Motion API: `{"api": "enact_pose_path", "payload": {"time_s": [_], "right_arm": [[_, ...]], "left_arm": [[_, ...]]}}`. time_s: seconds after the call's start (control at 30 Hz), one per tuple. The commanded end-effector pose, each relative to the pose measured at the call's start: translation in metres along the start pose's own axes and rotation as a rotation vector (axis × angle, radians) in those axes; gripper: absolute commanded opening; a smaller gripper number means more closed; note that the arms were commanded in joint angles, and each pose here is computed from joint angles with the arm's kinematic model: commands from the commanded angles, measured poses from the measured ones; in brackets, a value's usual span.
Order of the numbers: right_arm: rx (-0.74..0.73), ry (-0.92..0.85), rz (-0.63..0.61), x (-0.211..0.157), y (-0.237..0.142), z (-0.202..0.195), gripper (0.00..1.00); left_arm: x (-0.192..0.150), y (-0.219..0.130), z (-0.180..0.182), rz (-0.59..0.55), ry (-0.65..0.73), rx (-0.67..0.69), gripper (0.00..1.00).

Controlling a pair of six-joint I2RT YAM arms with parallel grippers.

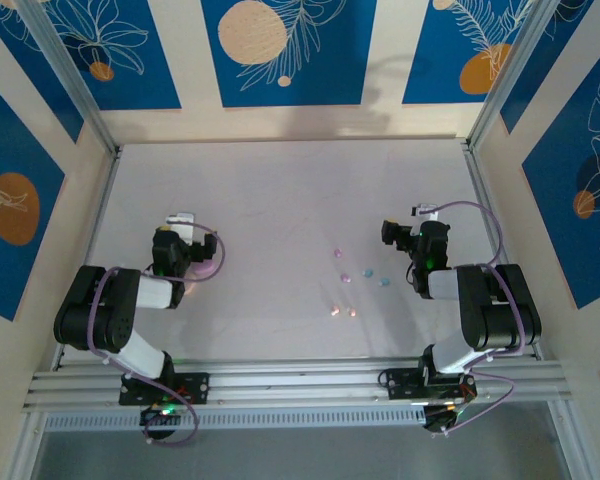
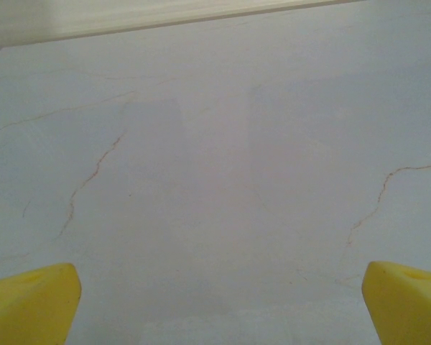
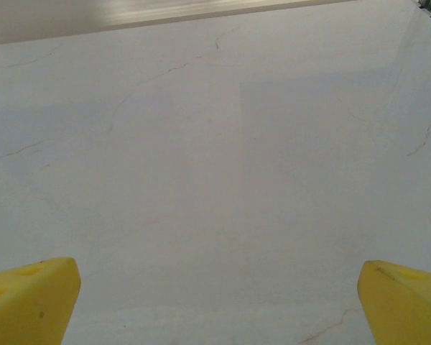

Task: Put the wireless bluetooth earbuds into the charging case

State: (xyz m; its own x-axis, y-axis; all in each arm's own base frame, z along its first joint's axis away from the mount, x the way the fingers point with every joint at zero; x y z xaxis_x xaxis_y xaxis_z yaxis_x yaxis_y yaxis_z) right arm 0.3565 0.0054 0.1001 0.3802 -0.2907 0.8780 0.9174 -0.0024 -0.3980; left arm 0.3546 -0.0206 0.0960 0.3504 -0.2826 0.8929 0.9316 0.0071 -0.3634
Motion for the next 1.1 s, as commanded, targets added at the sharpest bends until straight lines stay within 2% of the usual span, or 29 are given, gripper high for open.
{"api": "enact_pose_path", "payload": {"time_s": [0.0,0.17,0.3,0.43,0.6,0.67,0.73,0.87,0.97,1.07], "right_arm": [[0.017,0.010,-0.042,0.009,-0.002,0.003,0.99],[0.062,-0.017,-0.029,0.007,-0.001,0.010,0.99],[0.076,-0.050,-0.037,0.007,-0.004,0.017,0.99],[0.054,-0.041,-0.042,0.025,-0.016,0.021,0.99],[-0.187,0.289,0.291,0.049,-0.040,0.003,0.99],[-0.093,0.378,0.415,0.055,-0.053,0.021,0.99],[0.041,0.457,0.490,0.060,-0.066,0.042,0.99],[0.270,0.514,0.547,0.066,-0.090,0.077,0.99],[0.349,0.493,0.575,0.067,-0.103,0.094,0.98],[0.347,0.464,0.626,0.062,-0.110,0.101,0.98]], "left_arm": [[0.008,0.000,0.005,-0.035,0.007,0.005,1.00],[0.009,-0.001,0.005,-0.042,0.008,0.003,1.00],[0.014,-0.012,0.018,-0.054,-0.033,0.088,1.00],[0.031,-0.028,0.034,0.018,-0.088,0.141,1.00],[0.054,-0.078,0.071,0.094,-0.343,0.346,1.00],[0.066,-0.093,0.066,0.094,-0.373,0.267,1.00],[0.066,-0.107,0.063,0.118,-0.440,0.234,1.00],[0.051,-0.115,0.051,0.265,-0.483,0.152,1.00],[0.040,-0.112,0.041,0.388,-0.460,0.095,0.94],[0.026,-0.105,0.025,0.482,-0.451,0.010,0.89]]}}
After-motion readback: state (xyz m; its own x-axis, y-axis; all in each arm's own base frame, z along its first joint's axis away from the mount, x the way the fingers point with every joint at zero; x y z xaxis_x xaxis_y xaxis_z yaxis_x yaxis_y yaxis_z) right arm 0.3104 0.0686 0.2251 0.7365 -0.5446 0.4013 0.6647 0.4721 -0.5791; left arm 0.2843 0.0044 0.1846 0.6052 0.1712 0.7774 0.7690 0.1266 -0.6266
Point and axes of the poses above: each hand's point on the last joint's axis, 136 mm out from that joint toward the fingers, its own y axis out along the fingers, its own z axis along the line the jaws close on, x = y × z, the point moved 4 cm from there along -y, back along the fingers, and after that the axes turned 11 degrees about y, right-handed, at the moved point
